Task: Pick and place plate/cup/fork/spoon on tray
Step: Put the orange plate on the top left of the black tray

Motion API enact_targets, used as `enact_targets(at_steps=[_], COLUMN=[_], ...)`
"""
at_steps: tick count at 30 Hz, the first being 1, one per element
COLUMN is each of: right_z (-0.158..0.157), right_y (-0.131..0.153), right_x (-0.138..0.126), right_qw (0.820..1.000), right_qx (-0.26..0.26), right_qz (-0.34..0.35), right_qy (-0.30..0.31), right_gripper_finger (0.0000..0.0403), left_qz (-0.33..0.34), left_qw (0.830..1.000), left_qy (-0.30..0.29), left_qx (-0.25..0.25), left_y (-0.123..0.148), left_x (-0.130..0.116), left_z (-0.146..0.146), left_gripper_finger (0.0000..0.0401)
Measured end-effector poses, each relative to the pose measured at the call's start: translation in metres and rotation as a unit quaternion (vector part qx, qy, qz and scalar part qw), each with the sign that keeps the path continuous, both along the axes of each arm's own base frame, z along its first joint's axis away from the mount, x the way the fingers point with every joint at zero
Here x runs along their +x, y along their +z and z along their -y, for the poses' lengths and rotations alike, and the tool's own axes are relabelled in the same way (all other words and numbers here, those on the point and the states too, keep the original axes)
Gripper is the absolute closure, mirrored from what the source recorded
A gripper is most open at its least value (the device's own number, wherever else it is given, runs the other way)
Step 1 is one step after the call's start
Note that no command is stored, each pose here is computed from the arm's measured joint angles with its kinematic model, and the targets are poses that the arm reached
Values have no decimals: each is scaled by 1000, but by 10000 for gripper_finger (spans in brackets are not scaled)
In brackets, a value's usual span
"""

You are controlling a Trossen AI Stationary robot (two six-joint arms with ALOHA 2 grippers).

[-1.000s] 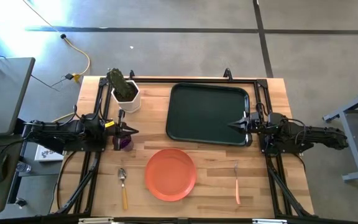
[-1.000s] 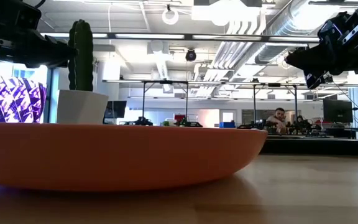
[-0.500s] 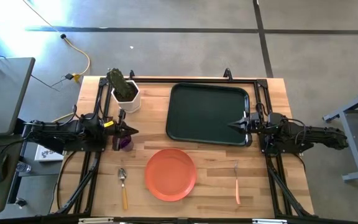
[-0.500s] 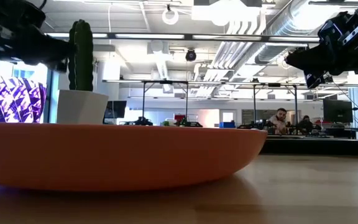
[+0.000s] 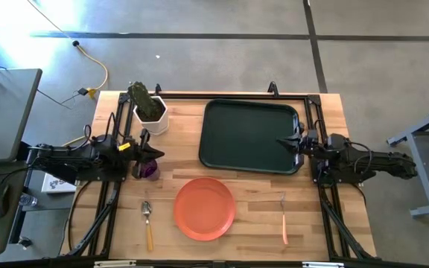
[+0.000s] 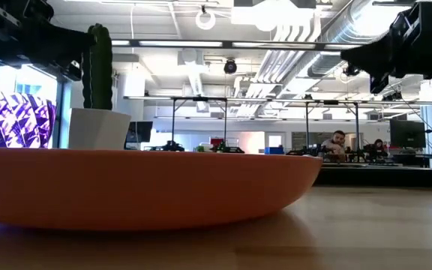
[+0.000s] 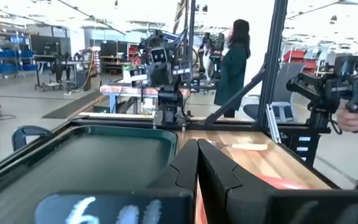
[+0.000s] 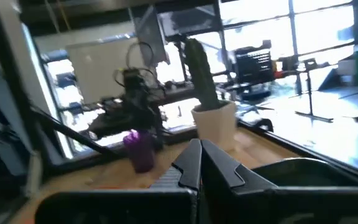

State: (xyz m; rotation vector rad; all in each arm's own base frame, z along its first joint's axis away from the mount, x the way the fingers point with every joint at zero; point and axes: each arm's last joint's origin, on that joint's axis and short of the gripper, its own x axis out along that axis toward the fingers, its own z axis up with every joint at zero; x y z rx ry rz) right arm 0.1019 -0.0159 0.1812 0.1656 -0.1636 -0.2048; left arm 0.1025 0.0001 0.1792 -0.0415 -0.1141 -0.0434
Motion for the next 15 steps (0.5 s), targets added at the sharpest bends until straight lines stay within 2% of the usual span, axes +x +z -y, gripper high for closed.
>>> enact_targets(at_steps=[2, 4, 6, 8, 10, 12, 13, 15], right_z=[2, 5, 10, 13, 14, 14, 14, 15], right_y=[-4, -3, 4, 15, 21, 24, 23, 19], right_x=[0, -1, -5, -10, -14, -16, -16, -14], right_qw=[999, 992, 977, 960, 949, 945, 944, 944], right_qx=[-17, -55, -65, -44, -34, -30, -30, -22], right_qz=[-27, -38, -11, 41, 78, 89, 84, 69], right_qy=[-34, -103, -200, -273, -302, -312, -318, -322], right_gripper_finger=[402, 402, 402, 402, 399, 392, 387, 373], left_qz=[0, 1, 0, 2, 11, 8, 5, 2], left_qw=[1000, 1000, 998, 993, 978, 953, 945, 946], left_qy=[1, 11, 51, 115, 207, 303, 327, 323], left_qx=[11, 24, 22, 25, 29, 10, -2, -7], left_y=[0, 0, 0, 1, 4, 4, 2, 2], left_x=[0, 0, 0, -1, -2, -5, -6, -5], left_z=[0, -1, -3, -7, -12, -18, -20, -20], left_gripper_finger=[400, 400, 400, 400, 400, 400, 400, 399])
